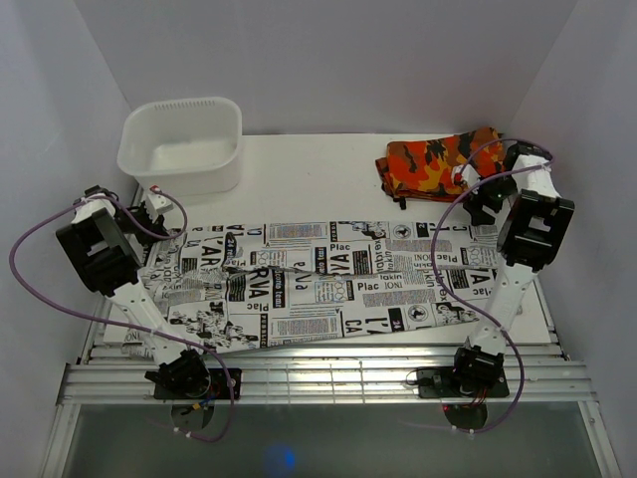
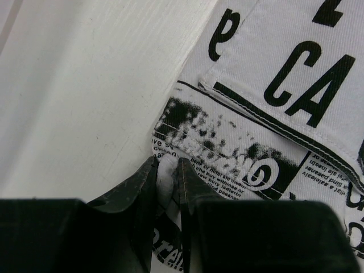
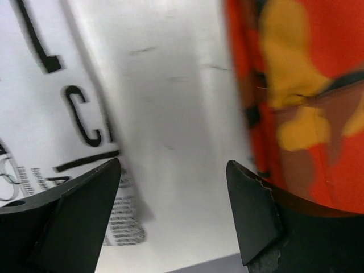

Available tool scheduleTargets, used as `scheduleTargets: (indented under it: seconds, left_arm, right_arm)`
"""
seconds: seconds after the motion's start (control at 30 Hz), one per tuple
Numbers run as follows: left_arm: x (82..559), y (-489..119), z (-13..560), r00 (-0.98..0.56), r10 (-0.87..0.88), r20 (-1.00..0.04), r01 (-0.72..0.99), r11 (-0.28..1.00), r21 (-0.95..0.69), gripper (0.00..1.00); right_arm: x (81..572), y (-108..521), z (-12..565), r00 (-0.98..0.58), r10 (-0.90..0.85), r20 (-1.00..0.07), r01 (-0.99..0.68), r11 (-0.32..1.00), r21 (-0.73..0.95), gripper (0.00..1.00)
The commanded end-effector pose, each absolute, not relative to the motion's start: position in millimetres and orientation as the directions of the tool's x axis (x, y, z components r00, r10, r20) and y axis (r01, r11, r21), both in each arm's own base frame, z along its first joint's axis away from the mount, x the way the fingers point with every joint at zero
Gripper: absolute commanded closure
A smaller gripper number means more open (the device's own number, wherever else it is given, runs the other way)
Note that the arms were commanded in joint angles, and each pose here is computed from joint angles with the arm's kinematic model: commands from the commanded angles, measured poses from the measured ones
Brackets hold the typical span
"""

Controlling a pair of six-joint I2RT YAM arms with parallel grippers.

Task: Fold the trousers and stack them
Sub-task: Flatten the trousers out, then fold the trousers

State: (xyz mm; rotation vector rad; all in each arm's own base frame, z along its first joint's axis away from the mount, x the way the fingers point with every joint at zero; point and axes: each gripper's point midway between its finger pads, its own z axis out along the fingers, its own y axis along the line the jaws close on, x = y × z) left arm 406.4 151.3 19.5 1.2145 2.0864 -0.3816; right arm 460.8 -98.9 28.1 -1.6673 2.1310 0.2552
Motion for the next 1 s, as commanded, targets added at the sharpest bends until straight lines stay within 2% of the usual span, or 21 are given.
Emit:
scheduleTargets:
  seconds: [0.0,0.2,0.6,0.67,0.7,0.73,0.8,0.83,0.9,0.93,0.97]
  left_arm:
    - [368.5,156.1,-15.4,-0.446,0.687,-0.573,0.851,0.523,-0.036,0.81]
    - [368.5,158.2,-19.5,-0.454,0.690,-0.564,0.846,0.533,-0.028,0.81]
    - [370.3,158.7,-21.9,-0.458,0.685,-0.567,0.841,0.539,-0.029,0.81]
    - [370.7,159.0,-20.8,-0.463,0.682,-0.567,0.838,0.545,-0.029,0.81]
    - [370.6,158.3,-20.3,-0.463,0.680,-0.569,0.837,0.546,-0.029,0.81]
    - [370.5,158.0,-20.0,-0.463,0.679,-0.570,0.837,0.546,-0.029,0.81]
    - [370.2,157.2,-19.3,-0.469,0.673,-0.573,0.833,0.552,-0.033,0.82]
    - [369.9,157.0,-18.7,-0.472,0.670,-0.572,0.831,0.555,-0.036,0.83]
    - [371.1,157.5,-15.4,-0.487,0.657,-0.576,0.819,0.573,-0.039,0.88]
    - [373.1,158.7,-12.6,-0.496,0.645,-0.582,0.809,0.586,-0.040,0.89]
    - [382.2,161.5,-4.2,-0.492,0.629,-0.602,0.799,0.601,-0.025,0.94]
  right_arm:
    - [471.3,-108.3,46.6,-0.237,-0.855,-0.460,-0.945,0.312,-0.093,0.19]
    - [470.4,-114.9,54.0,-0.241,-0.852,-0.464,-0.940,0.324,-0.105,0.12]
    - [421.2,-110.6,17.3,-0.300,-0.861,-0.410,-0.952,0.297,0.072,0.15]
    - [416.5,-110.9,7.9,-0.305,-0.865,-0.398,-0.952,0.289,0.101,0.21]
    - [418.0,-112.7,4.9,-0.305,-0.867,-0.395,-0.952,0.290,0.097,0.27]
    - [417.1,-115.0,1.3,-0.307,-0.872,-0.382,-0.952,0.290,0.102,0.37]
    - [416.7,-118.3,-8.7,-0.312,-0.877,-0.365,-0.950,0.291,0.112,0.48]
    - [419.4,-119.6,-9.8,-0.312,-0.878,-0.363,-0.950,0.294,0.106,0.59]
    - [425.0,-120.4,-10.1,-0.330,-0.873,-0.359,-0.943,0.317,0.098,0.73]
    - [433.7,-123.1,-4.0,-0.330,-0.872,-0.361,-0.942,0.327,0.071,0.92]
    - [438.0,-123.4,2.0,-0.358,-0.859,-0.365,-0.930,0.362,0.061,0.92]
